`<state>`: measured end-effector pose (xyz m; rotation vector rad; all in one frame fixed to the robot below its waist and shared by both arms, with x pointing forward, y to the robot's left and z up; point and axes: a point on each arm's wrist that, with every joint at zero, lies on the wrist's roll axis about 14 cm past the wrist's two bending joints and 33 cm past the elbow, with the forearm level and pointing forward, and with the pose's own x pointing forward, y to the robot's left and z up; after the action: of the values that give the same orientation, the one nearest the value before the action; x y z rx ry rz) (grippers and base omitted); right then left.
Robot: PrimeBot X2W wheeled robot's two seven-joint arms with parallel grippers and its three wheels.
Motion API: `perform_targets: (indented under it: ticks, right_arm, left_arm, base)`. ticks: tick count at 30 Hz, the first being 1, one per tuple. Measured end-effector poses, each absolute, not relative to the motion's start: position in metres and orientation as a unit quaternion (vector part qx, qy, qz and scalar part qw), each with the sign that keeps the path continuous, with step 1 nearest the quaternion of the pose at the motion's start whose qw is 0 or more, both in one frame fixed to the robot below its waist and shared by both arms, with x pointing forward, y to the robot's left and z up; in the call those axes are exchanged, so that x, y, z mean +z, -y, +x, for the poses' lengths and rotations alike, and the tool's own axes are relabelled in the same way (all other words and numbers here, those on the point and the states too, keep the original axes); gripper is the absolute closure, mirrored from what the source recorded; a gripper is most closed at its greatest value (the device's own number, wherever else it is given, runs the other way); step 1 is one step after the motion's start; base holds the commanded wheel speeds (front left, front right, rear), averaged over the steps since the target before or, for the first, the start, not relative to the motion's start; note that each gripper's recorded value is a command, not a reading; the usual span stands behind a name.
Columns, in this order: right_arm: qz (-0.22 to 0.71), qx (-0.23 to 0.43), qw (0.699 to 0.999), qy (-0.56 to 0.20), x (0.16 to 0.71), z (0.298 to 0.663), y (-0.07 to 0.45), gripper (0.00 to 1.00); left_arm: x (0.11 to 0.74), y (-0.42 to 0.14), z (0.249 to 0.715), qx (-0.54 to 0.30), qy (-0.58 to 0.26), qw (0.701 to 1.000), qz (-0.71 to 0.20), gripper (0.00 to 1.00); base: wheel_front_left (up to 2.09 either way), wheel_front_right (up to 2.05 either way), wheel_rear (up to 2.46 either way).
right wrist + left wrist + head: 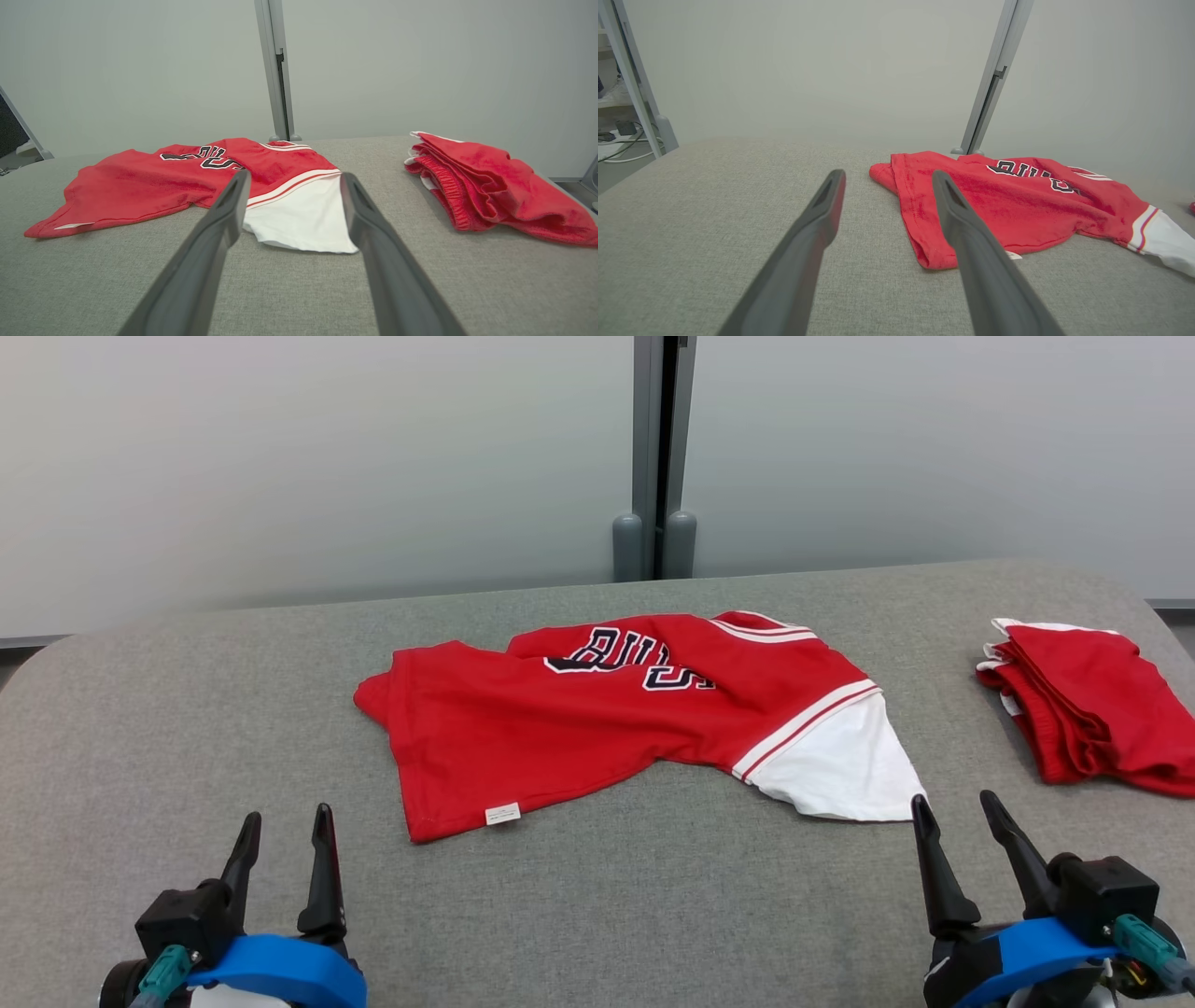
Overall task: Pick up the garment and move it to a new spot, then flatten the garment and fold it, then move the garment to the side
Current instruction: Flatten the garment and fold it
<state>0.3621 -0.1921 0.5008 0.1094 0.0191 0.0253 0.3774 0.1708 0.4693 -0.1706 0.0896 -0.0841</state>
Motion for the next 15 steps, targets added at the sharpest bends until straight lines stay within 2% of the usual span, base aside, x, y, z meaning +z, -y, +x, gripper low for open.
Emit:
perform_targets:
  ticks: [15]
  right_arm:
    - [0.059, 0.010, 0.998, -0.016, 0.4966, 0.3615, 0.1932, 0.00]
  left_arm:
    - [0.4641, -0.1736, 0.3708, -0.040, -0.050, 0.995, -0.081, 0.00]
  base:
    - [0.00, 0.00, 0.00]
